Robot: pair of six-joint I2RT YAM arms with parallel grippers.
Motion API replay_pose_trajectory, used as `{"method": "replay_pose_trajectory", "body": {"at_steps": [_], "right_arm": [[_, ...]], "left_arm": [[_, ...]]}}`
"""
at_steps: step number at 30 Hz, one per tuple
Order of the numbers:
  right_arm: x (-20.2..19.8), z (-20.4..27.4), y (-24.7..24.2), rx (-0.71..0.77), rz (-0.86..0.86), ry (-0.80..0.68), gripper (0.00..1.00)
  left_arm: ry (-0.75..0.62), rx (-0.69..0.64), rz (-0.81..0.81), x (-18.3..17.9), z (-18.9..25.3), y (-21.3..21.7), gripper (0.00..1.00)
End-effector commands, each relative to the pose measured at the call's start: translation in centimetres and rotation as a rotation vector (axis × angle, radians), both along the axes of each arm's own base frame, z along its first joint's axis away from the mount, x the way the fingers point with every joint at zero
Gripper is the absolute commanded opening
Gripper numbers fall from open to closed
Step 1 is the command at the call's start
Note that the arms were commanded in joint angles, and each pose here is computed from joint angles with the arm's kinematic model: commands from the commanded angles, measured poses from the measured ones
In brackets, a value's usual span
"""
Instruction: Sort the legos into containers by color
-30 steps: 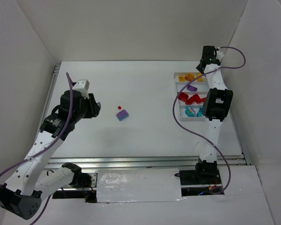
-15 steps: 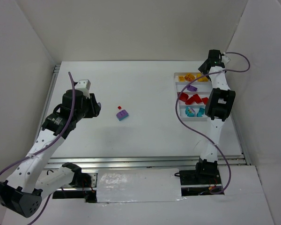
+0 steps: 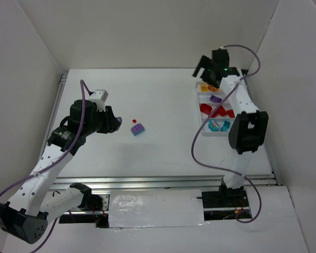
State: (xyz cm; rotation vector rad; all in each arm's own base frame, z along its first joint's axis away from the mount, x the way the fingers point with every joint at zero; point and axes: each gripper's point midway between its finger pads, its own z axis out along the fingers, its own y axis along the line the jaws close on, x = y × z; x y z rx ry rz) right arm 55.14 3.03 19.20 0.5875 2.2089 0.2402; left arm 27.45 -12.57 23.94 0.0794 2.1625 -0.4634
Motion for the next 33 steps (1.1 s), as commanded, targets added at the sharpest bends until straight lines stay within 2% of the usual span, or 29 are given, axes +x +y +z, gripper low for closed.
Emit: {"method": "replay_pose_trajectory", "body": {"at_steps": [1, 3, 4, 5, 6, 9, 10, 12, 16, 22, 27, 33], "right_arm": [[-8.2, 9.5, 14.7, 0.081, 0.409, -0.206, 1.0], [-11.9, 10.8, 19.0, 0.16, 0.567, -0.267, 1.0], [-15.3, 10.6, 20.3, 0.209, 0.66, -0.273, 1.0], [-17.1, 11.9, 22.2, 0.27, 0.75, -0.338, 1.0], [-20.2, 10.1, 23.6, 0.385, 0.842, -0.27, 1.0], [-25.0, 13.7, 24.8, 0.552, 0.974, -0.384, 0.99], [-28.0, 13.8, 25.0, 0.605, 1.09, -0.388, 0.99], [-32.5, 15.3, 25.7, 0.659, 1.276, -0.465, 0.98], [-37.1, 16.5, 26.3, 0.653, 1.46, -0.546, 0.95], [-40.4, 17.0, 28.3, 0.655, 1.55, -0.576, 0.88], [-41.3, 17.3, 29.7, 0.678, 1.579, -0.587, 0.81], [-41.4, 17.4, 31.1, 0.656, 1.575, -0.592, 0.77]], "left_arm": [[-0.103, -0.14, -0.288, -1.1, 3.4, -4.6, 0.0], [-0.13, -0.185, -0.371, -2.1, 4.3, -5.7, 0.0], [-0.145, -0.226, -0.462, -3.1, 5.0, -6.8, 0.0], [-0.159, -0.246, -0.507, -3.7, 5.5, -7.3, 0.0], [-0.168, -0.268, -0.553, -4.3, 5.8, -7.8, 0.0], [-0.209, -0.358, -0.739, -7.0, 7.5, -9.4, 0.0], [-0.202, -0.387, -0.768, -7.6, 7.7, -9.6, 0.0], [-0.227, -0.443, -0.856, -9.1, 8.7, -10.2, 0.0], [-0.205, -0.536, -1.049, -12.0, 9.6, -10.8, 0.0], [-0.256, -0.517, -1.116, -13.5, 10.1, -10.7, 0.0], [-0.252, -0.498, -1.095, -13.6, 9.7, -10.8, 0.02], [-0.233, -0.515, -1.126, -14.0, 9.7, -10.9, 0.0]]}}
